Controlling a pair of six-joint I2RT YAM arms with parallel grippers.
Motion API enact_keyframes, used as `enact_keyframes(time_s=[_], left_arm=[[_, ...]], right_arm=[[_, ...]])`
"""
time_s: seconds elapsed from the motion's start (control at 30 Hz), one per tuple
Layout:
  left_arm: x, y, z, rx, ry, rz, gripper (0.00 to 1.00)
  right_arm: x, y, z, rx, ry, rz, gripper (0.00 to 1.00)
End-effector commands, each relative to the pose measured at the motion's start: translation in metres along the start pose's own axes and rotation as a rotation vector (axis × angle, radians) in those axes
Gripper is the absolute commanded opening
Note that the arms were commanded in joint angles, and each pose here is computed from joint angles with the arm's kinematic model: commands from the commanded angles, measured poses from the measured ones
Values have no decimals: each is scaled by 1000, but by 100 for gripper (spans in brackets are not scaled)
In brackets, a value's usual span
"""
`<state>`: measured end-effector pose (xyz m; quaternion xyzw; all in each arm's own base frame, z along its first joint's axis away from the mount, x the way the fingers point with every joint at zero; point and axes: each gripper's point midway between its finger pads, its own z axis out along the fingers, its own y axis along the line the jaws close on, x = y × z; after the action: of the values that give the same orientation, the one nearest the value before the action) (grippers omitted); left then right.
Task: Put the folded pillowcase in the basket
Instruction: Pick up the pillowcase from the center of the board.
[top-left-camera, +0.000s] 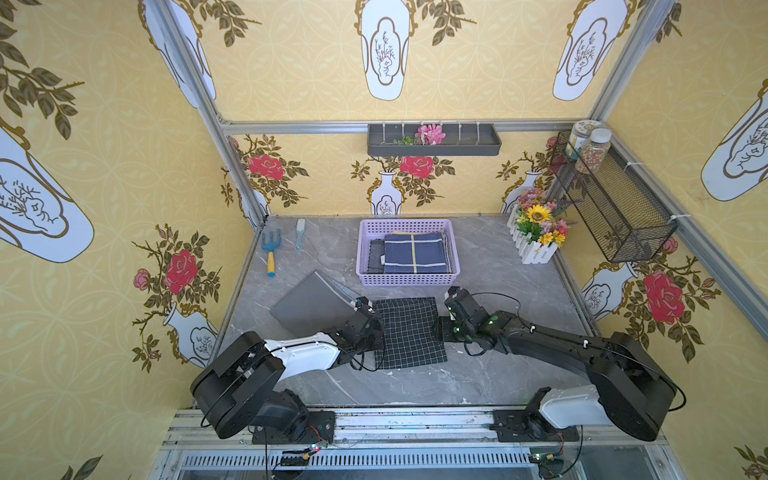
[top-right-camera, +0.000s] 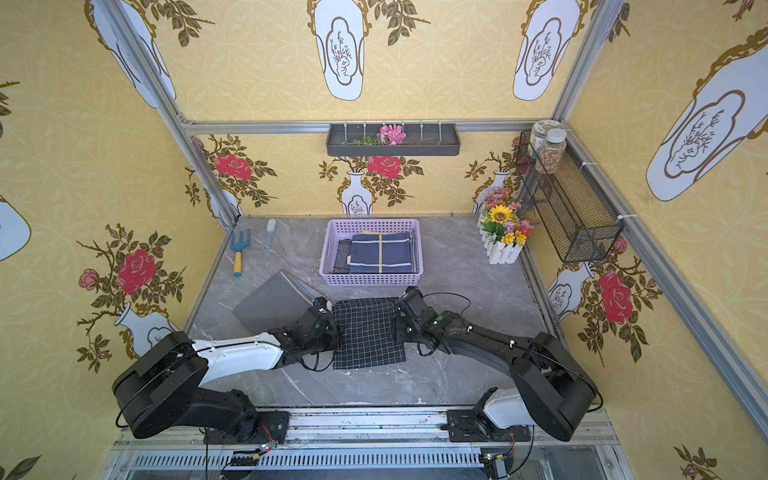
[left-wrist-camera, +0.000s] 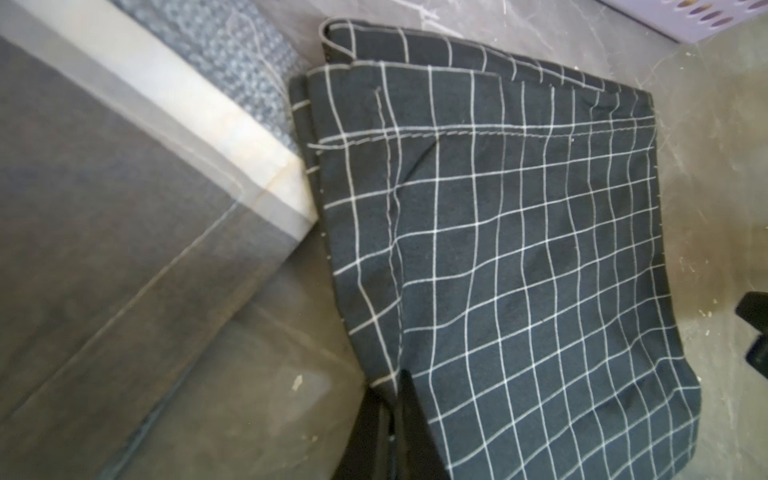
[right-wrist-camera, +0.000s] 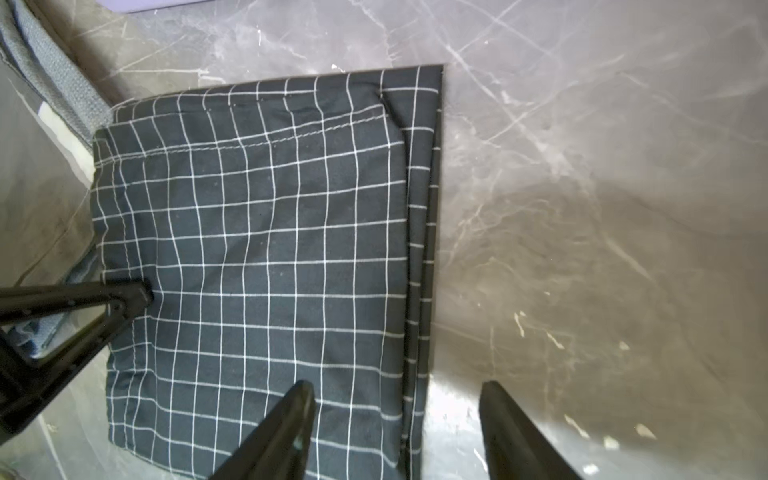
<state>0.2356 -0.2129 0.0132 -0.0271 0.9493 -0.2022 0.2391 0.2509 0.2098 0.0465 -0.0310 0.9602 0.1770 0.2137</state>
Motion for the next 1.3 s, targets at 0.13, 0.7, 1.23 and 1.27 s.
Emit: enact_keyframes(time_s=[0.13,0.7,1.23,1.27], left_arm=[[-1,-3,2,18,-20,-6,0],[-3,-12,4,37,-19,-3,0],[3,-14,12,39,-2,2,0],[3,-14,12,40,-2,2,0]], right_arm=[[-10,6,13,-38,21,-19,69],[-23,-5,36,10,69,-4,58],[-8,-13,48,28,130,15,44],[-8,-14,48,29,131,18,42]])
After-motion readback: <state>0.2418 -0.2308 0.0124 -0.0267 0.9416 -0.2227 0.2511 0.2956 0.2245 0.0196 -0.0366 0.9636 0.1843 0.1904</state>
